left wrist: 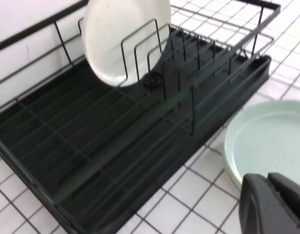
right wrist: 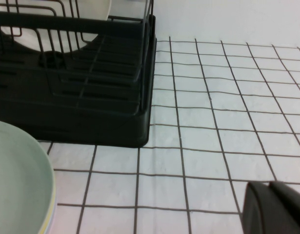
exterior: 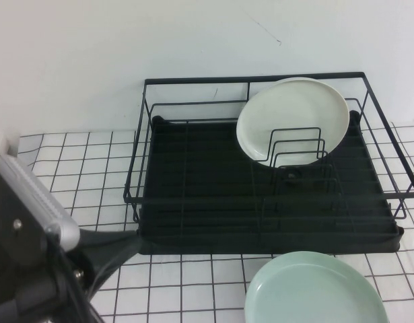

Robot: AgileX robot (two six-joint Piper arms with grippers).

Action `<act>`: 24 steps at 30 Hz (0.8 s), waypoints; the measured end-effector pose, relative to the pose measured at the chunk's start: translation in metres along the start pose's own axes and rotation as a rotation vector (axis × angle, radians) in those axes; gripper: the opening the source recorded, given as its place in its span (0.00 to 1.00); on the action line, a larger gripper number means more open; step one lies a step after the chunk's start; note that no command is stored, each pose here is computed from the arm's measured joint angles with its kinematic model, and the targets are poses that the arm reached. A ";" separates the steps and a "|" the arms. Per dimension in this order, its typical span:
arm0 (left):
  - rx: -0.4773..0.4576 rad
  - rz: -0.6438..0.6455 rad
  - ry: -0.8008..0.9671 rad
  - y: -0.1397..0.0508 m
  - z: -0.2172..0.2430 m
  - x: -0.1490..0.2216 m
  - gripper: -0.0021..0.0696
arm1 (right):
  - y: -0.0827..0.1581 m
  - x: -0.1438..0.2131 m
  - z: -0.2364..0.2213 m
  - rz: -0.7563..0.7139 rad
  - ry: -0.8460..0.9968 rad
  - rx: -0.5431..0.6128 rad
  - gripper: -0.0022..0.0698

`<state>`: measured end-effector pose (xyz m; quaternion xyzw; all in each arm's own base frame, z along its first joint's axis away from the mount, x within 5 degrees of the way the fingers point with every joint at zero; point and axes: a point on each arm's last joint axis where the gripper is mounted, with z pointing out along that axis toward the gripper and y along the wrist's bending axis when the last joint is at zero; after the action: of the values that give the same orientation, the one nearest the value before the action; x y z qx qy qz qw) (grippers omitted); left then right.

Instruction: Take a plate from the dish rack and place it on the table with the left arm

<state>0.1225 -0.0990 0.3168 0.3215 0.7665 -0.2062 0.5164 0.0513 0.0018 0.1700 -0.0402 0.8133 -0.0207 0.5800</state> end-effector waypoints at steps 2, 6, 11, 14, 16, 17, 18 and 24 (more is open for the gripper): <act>0.002 0.005 0.014 0.000 0.001 0.004 0.03 | 0.000 0.000 0.000 0.000 0.000 0.000 0.03; 0.003 0.010 0.029 0.000 0.002 0.008 0.03 | 0.000 0.000 0.000 0.000 0.000 0.000 0.03; -0.018 0.028 0.001 0.002 0.002 0.005 0.03 | 0.000 0.000 0.000 0.000 0.000 0.000 0.03; -0.023 0.050 -0.006 0.002 0.002 0.005 0.03 | 0.000 0.000 0.000 0.000 0.000 0.000 0.03; -0.026 0.065 -0.005 0.002 0.002 0.005 0.03 | 0.000 0.000 0.000 0.000 0.000 0.000 0.03; -0.031 0.073 -0.012 0.002 0.001 0.004 0.03 | 0.000 0.000 0.000 0.000 0.000 0.000 0.03; -0.040 0.083 -0.021 0.003 -0.001 0.005 0.03 | 0.000 0.000 0.000 0.000 0.000 0.000 0.03; -0.212 0.054 -0.173 0.012 -0.027 0.025 0.03 | 0.000 0.000 0.000 0.000 0.000 0.000 0.03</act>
<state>0.1066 -0.0660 0.3039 0.2666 0.7277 -0.1371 0.6169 0.0513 0.0018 0.1700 -0.0402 0.8133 -0.0207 0.5800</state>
